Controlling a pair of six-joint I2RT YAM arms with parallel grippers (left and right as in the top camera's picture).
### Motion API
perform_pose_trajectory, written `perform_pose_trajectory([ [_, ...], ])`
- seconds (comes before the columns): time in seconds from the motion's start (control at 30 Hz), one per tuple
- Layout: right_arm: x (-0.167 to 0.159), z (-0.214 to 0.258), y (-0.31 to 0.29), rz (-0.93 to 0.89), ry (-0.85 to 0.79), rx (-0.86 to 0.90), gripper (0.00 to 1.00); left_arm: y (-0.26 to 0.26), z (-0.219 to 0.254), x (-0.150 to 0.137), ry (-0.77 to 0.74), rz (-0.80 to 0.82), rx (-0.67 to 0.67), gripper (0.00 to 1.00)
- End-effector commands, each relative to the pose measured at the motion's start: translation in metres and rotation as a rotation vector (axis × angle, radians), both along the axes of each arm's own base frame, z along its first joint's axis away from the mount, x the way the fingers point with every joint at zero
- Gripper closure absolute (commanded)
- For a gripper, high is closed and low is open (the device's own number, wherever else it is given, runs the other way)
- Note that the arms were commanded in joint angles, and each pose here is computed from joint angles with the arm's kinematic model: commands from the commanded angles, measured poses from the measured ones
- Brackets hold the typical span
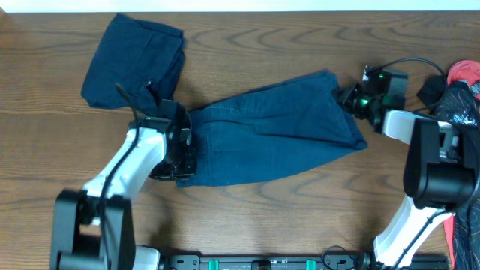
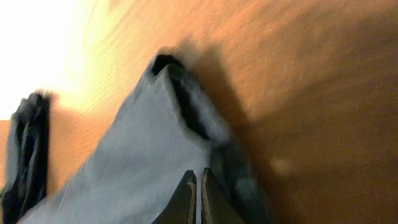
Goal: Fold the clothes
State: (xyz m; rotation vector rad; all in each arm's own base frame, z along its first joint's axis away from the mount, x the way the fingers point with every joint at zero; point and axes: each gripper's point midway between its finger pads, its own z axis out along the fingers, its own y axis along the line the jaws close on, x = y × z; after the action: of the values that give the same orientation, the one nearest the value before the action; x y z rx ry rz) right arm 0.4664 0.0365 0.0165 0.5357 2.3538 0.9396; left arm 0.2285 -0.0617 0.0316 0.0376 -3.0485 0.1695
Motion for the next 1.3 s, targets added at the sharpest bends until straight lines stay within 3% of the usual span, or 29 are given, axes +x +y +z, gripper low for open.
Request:
perform_pose_trajectory([
  [0.0, -0.017, 0.059, 0.022, 0.193, -0.132, 0.051, 0.94, -0.008, 0.032, 0.015, -0.122, -0.005, -0.058, 0.78],
  [0.13, -0.056, 0.08, 0.04, 0.25, -0.029, 0.064, 0.93, -0.039, 0.074, 0.04, -0.332, -0.046, -0.239, 0.74],
  [0.27, -0.096, 0.079, 0.071, 0.372, 0.07, 0.04, 0.91, -0.06, 0.093, 0.065, -0.485, -0.117, -0.293, 0.75],
  [0.47, -0.147, 0.027, 0.102, 0.511, 0.286, -0.187, 0.9, -0.099, 0.076, 0.104, -0.575, -0.212, -0.352, 0.76],
  [0.63, -0.159, 0.009, 0.127, 0.616, 0.292, -0.24, 0.91, -0.135, 0.046, 0.131, -0.604, -0.277, -0.454, 0.76],
  [0.83, -0.158, -0.018, 0.128, 0.614, 0.33, -0.323, 0.91, -0.141, 0.003, 0.151, -0.601, -0.266, -0.45, 0.78],
  [0.97, -0.173, -0.046, 0.109, 0.599, 0.454, -0.41, 0.99, -0.125, -0.015, 0.168, -0.634, -0.227, -0.354, 0.78],
  [1.1, -0.193, -0.063, 0.081, 0.531, 0.615, -0.516, 0.99, -0.09, -0.019, 0.187, -0.679, -0.154, -0.214, 0.78],
  [1.27, -0.21, -0.063, 0.052, 0.43, 0.746, -0.632, 0.99, -0.057, -0.005, 0.207, -0.711, -0.032, -0.213, 0.79],
])
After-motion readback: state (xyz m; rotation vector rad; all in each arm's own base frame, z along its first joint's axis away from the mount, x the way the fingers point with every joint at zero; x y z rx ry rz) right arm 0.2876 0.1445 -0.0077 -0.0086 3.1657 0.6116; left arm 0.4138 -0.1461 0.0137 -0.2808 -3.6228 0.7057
